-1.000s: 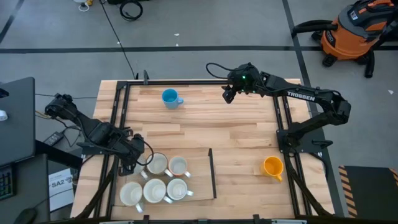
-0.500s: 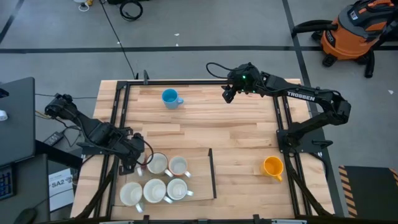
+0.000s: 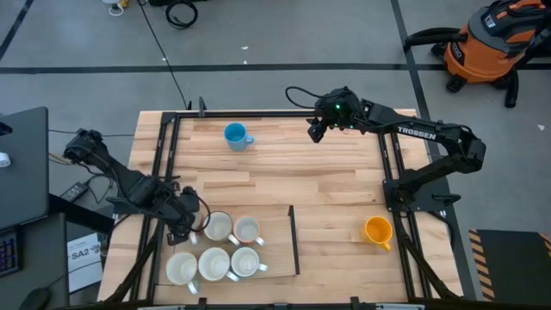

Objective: Place coffee mugs
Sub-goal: Put the orange mug on the shelf

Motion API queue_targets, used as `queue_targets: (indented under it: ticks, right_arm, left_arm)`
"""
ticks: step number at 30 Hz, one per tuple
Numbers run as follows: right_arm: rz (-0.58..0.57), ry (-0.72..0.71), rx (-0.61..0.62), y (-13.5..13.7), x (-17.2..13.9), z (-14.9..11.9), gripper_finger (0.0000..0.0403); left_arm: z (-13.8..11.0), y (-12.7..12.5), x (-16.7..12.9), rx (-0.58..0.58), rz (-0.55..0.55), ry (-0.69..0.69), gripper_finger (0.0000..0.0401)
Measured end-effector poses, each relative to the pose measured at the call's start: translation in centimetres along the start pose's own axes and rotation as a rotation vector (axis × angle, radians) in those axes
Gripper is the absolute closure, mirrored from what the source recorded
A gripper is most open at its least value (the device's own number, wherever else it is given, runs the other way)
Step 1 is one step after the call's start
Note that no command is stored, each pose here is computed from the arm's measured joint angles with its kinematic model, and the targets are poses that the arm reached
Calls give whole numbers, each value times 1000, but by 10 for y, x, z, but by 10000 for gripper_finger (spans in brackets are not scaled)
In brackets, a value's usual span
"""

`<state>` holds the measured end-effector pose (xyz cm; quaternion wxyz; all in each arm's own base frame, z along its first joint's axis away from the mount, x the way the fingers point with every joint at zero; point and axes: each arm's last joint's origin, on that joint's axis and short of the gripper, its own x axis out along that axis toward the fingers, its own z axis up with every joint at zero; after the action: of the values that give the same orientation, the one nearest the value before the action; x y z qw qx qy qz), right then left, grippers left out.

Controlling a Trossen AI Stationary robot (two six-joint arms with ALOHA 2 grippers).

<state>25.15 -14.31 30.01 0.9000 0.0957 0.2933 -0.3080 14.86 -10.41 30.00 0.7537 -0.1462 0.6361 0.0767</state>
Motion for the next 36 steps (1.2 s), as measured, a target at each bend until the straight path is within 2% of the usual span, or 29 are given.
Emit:
queue_targets:
  ticks: [5, 9, 22, 29, 36]
  right_arm:
    - [0, 0, 0, 0, 0, 0, 211]
    - [0, 0, 0, 0, 0, 0, 211]
    - [0, -1, 0, 0, 0, 0, 211]
    - [0, -1, 0, 0, 0, 0, 211]
    - [0, 0, 0, 0, 0, 0, 211]
  left_arm:
    - [-3, -10, 0, 31, -62, -32, 291]
    - [-4, -15, 0, 7, -96, -51, 291]
    - [-4, -16, 2, 12, -69, -42, 291]
    - [-7, -9, 2, -16, 20, -48, 291]
    - [-7, -15, 6, -20, 26, -51, 291]
